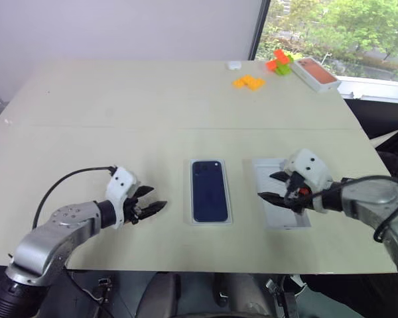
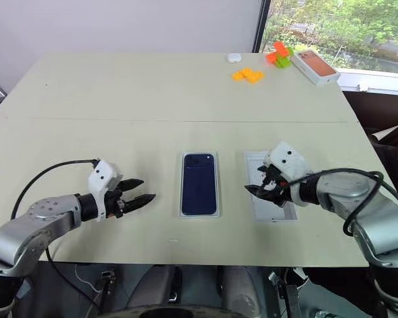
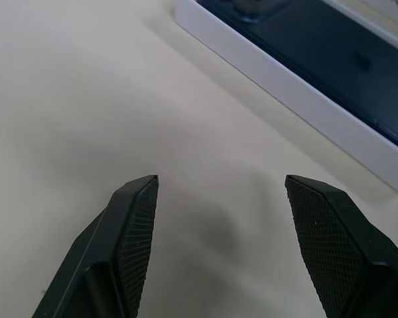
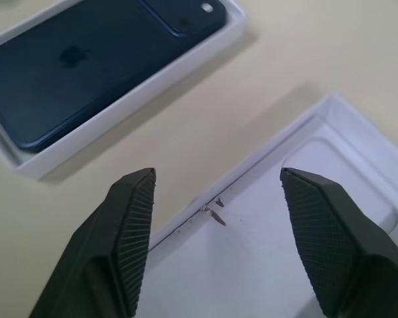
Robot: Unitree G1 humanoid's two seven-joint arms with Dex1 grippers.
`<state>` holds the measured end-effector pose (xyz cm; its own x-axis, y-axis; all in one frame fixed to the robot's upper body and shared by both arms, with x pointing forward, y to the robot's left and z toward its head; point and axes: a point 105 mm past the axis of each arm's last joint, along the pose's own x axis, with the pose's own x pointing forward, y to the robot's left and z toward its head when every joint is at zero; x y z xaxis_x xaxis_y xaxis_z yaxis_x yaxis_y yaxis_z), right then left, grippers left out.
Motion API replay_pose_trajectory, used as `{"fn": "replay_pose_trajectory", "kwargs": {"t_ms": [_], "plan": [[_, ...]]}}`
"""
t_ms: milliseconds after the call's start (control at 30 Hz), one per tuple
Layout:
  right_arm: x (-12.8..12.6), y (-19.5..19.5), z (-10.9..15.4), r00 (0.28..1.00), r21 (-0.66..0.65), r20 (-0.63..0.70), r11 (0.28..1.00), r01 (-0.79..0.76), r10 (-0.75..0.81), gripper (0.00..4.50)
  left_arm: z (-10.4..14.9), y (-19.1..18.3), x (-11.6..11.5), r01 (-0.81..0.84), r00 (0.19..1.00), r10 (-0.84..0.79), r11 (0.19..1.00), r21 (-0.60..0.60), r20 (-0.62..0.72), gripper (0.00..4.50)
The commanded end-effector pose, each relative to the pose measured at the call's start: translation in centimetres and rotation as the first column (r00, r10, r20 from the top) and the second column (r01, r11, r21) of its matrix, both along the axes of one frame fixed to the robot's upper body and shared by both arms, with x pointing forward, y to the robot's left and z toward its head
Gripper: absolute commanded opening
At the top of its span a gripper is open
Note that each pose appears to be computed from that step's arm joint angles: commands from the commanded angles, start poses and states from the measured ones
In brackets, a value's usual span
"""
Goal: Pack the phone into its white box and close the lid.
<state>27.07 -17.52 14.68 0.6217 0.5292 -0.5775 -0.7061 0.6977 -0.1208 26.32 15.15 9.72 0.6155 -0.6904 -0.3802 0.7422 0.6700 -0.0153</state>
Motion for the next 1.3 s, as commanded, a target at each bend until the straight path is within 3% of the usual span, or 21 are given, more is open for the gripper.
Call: {"fn": "replay_pose_trajectory", "kwargs": {"t_ms": [33, 267, 433, 600, 1300], "plan": [[0.2, 0.5, 0.9, 0.997, 0.042, -0.038, 0.997, 0.070, -0.068, 3.24, 1.0, -0.7, 0.2, 0.036, 0.997, -0.035, 0.999, -0.013, 0.064, 3.25], [0.4, 1.3, 0.7, 0.993, 0.016, -0.064, 0.995, 0.100, -0.099, 3.24, 0.1, -0.9, 0.9, 0.050, 0.996, -0.052, 0.998, 0.034, 0.065, 3.25], [0.8, 1.6, 1.5, 0.997, 0.007, -0.016, 0.997, 0.082, -0.082, 3.24, -1.2, -1.7, 2.5, 0.063, 0.993, -0.078, 0.985, 0.161, 0.089, 3.25], [0.6, 1.8, 1.5, 0.999, -0.012, -0.001, 0.998, 0.054, -0.054, 3.24, -0.9, -3.7, 2.6, 0.115, 0.990, -0.123, 0.988, 0.102, 0.076, 3.25], [0.7, 0.4, 1.0, 0.997, -0.077, 0.019, 0.994, 0.073, -0.072, 3.24, -0.7, -7.7, 2.5, 0.237, 0.964, -0.244, 0.968, 0.079, 0.102, 3.25]]}}
